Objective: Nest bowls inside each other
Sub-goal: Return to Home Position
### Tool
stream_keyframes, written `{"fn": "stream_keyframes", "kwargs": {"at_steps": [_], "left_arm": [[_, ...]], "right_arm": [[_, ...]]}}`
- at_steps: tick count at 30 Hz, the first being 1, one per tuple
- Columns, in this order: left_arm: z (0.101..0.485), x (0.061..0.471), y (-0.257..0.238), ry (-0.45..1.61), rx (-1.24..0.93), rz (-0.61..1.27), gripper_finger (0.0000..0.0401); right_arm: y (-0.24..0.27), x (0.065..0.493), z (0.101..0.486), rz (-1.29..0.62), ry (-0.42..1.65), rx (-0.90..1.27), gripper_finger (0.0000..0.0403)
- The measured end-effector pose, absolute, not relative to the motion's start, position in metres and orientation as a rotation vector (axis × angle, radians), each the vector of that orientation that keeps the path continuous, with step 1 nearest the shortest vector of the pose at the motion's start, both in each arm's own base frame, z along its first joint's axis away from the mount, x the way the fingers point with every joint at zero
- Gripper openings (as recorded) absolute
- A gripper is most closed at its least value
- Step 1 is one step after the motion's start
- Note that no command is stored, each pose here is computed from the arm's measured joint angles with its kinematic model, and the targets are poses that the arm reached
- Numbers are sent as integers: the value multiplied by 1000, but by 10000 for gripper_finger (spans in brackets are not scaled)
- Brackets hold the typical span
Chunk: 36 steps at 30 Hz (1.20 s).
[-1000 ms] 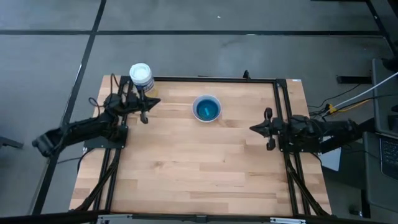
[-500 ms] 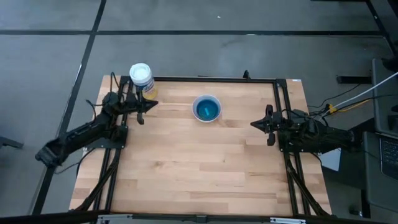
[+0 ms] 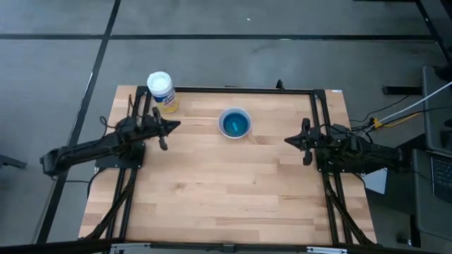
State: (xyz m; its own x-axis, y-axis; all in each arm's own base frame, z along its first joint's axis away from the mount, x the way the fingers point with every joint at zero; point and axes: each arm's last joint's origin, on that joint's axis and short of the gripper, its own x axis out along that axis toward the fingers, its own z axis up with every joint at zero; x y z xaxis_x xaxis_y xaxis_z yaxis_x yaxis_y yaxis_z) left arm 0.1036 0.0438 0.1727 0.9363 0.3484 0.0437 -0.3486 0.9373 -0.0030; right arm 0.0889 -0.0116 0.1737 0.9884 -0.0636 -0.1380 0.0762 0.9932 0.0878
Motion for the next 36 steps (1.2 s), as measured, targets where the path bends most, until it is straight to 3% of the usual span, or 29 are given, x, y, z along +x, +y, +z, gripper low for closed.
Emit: {"fn": "stream_keyframes", "kwargs": {"at_steps": [9, 15, 24, 30, 36], "left_arm": [[171, 91, 35, -68, -49, 340, 2], [169, 91, 33, -31, 0, 388, 2], [168, 92, 33, -21, -2, 404, 6], [167, 93, 33, -15, -11, 403, 12], [167, 93, 33, -15, -11, 403, 9]], "right_arm": [[-11, 90, 181, -35, 58, 84, 10], [-15, 89, 183, -109, 37, 27, 6], [-18, 90, 179, -27, 17, 102, 6], [-25, 90, 172, -259, 58, 161, 17], [-26, 89, 173, -315, 44, 155, 49]]}}
